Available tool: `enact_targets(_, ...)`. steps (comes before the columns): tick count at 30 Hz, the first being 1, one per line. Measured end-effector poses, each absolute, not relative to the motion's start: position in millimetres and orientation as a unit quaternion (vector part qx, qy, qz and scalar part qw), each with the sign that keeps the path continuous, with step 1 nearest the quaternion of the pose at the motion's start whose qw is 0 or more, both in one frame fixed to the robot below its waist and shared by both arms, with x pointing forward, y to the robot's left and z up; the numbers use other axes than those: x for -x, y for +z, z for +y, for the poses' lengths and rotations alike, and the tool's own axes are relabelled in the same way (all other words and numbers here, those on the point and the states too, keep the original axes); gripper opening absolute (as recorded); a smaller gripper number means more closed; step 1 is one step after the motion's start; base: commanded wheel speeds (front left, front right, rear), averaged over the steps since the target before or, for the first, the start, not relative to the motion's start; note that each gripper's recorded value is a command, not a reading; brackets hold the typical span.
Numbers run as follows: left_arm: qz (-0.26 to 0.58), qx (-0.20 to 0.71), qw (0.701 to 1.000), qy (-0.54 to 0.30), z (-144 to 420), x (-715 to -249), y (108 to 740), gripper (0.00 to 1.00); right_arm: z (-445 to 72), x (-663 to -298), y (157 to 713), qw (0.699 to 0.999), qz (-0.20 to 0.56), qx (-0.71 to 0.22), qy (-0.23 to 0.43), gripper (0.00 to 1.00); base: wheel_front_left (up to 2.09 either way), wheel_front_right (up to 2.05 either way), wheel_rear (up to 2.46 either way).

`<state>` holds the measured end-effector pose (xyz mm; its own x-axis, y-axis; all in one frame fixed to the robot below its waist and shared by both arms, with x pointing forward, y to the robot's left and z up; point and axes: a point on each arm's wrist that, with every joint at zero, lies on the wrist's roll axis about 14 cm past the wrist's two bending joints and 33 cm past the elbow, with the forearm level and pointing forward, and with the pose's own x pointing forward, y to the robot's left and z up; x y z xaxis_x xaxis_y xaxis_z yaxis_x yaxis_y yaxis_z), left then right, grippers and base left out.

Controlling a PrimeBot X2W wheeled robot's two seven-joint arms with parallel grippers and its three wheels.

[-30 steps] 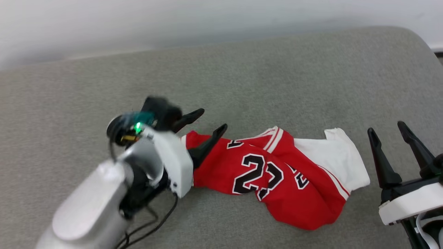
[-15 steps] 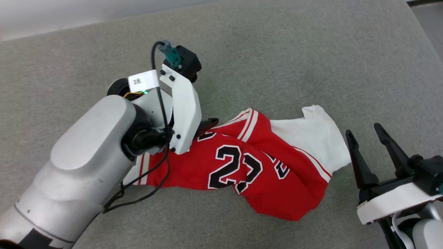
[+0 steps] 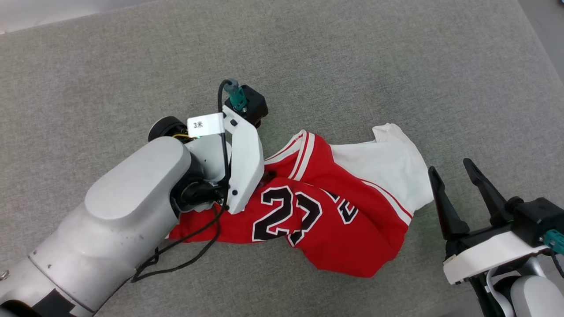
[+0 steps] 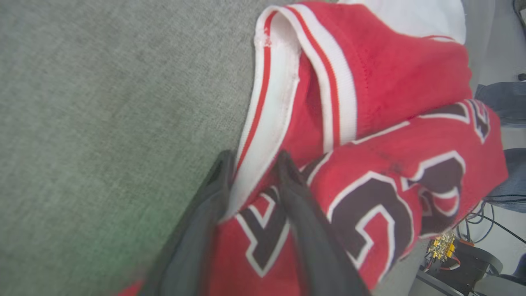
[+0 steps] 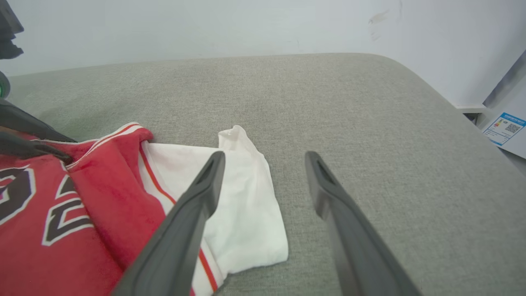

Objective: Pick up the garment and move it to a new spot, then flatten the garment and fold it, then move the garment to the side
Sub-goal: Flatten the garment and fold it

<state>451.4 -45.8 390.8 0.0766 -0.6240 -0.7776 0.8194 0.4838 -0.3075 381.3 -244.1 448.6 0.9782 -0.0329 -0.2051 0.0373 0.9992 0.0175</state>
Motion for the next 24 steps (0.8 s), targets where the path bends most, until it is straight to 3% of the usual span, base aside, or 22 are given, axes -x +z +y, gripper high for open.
enact_targets(4, 0.431, -0.082, 0.749, -0.497, -48, -458, 402, 0.00, -244, -381, 449, 0.995, 0.102, -0.008, -0.017, 1.00, 0.00, 0.00, 0.00)
enact_targets(13, 0.284, -0.025, 0.839, -0.463, -33, -500, 476, 0.00, -240, -382, 465, 0.997, 0.081, -0.004, -0.005, 1.00, 0.00, 0.00, 0.00)
enact_targets(24, 0.024, -0.032, 0.914, -0.405, -9, -539, 594, 0.00, -227, -383, 477, 0.997, 0.070, -0.001, 0.020, 1.00, 0.00, 0.00, 0.00)
